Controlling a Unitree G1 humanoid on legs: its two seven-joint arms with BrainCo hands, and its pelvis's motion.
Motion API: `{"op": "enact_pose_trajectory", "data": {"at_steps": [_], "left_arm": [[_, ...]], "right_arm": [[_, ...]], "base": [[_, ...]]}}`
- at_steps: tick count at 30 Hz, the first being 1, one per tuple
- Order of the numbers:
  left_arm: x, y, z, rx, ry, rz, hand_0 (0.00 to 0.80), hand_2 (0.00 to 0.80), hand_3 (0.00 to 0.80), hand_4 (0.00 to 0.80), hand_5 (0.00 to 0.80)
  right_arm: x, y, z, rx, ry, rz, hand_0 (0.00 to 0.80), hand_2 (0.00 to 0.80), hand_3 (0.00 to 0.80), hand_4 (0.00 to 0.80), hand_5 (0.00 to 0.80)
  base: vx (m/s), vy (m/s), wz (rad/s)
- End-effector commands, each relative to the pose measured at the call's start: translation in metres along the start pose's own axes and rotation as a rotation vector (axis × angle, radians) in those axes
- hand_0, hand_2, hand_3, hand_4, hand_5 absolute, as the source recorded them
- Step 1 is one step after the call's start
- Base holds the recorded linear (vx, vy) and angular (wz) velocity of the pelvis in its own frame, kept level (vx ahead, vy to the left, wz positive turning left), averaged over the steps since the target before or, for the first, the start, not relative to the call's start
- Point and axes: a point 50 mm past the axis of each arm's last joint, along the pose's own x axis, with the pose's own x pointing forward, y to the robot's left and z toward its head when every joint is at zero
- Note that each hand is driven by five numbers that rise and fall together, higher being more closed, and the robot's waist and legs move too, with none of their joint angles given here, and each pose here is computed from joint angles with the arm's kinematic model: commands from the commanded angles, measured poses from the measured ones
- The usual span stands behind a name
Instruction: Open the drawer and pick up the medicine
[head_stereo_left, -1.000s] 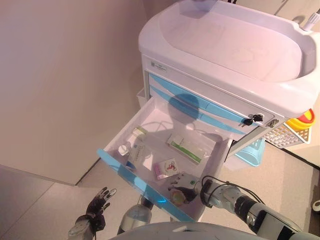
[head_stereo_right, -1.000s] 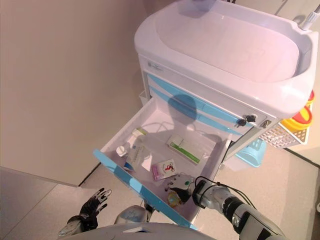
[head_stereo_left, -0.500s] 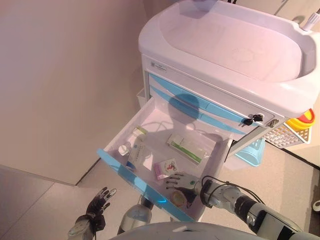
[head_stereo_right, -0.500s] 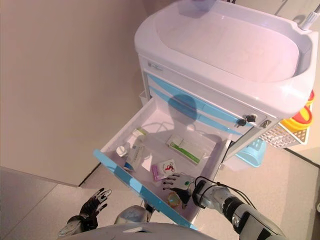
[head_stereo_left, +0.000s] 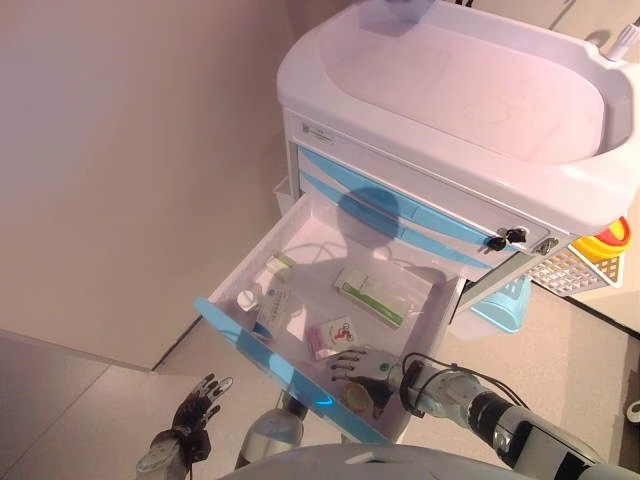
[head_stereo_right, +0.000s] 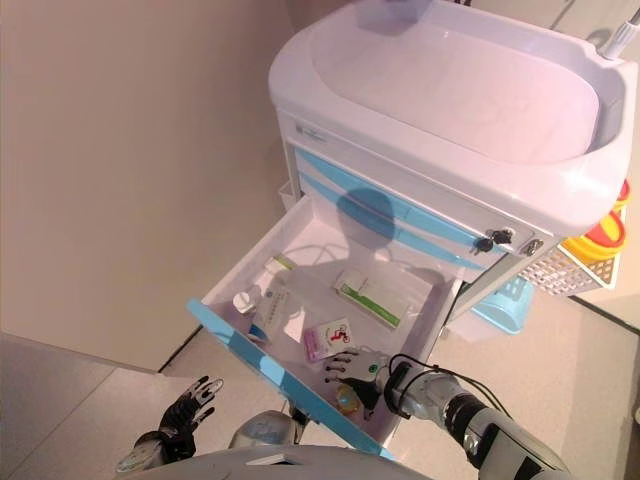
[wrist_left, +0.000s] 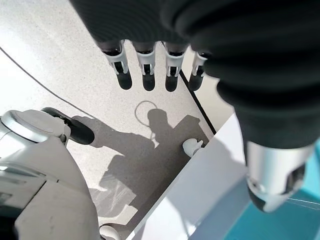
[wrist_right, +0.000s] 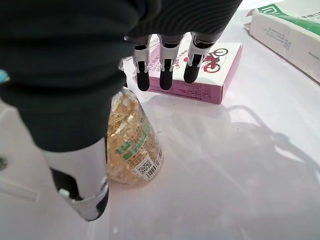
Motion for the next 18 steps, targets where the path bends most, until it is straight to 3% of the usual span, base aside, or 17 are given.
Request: {"op": "enact_pose_trajectory", "data": {"at_steps": [1,3,4,5,18], "left_arm": [[0.0064,-0.0012,0.0112,0.032,-0.026,-0.009,0.000,0.000,0.000,0.000,0.000],[0.0061,-0.0007,0.0108,0.032,-0.026,-0.008,0.000,0.000,0.000,0.000,0.000],[0.0059,-0.0005,0.0107,0.032,-0.027,-0.008,0.000,0.000,0.000,0.000,0.000],[0.0061,-0.0006,0.0112,0.032,-0.027,-0.009,0.000,0.000,0.000,0.000,0.000],[0.0058,-0.0008,0.0100,0.031,-0.023,-0.012,0.000,0.000,0.000,0.000,0.000]], "right_arm": [[0.0059,-0.0118,0.0120,-0.025,-0.088,-0.038,0.000,0.000,0.000,0.000,0.000],[0.0059,-0.0113,0.0118,-0.022,-0.086,-0.036,0.270,0.270,0.270,0.270,0.270],[0.0060,-0.0113,0.0119,-0.024,-0.087,-0.035,0.486,0.486,0.486,0.486,0.486],[0.0059,-0.0109,0.0123,-0.024,-0.089,-0.033,0.800,0.800,0.800,0.800,0.800],[0.0045,-0.0110,0.0085,-0.014,-0.066,-0.047,0.800,0.800,0.800,0.800,0.800]], "base": [[0.000,0.000,0.00],[0.000,0.000,0.00],[0.000,0.000,0.00],[0.000,0.000,0.00],[0.000,0.000,0.00]]}}
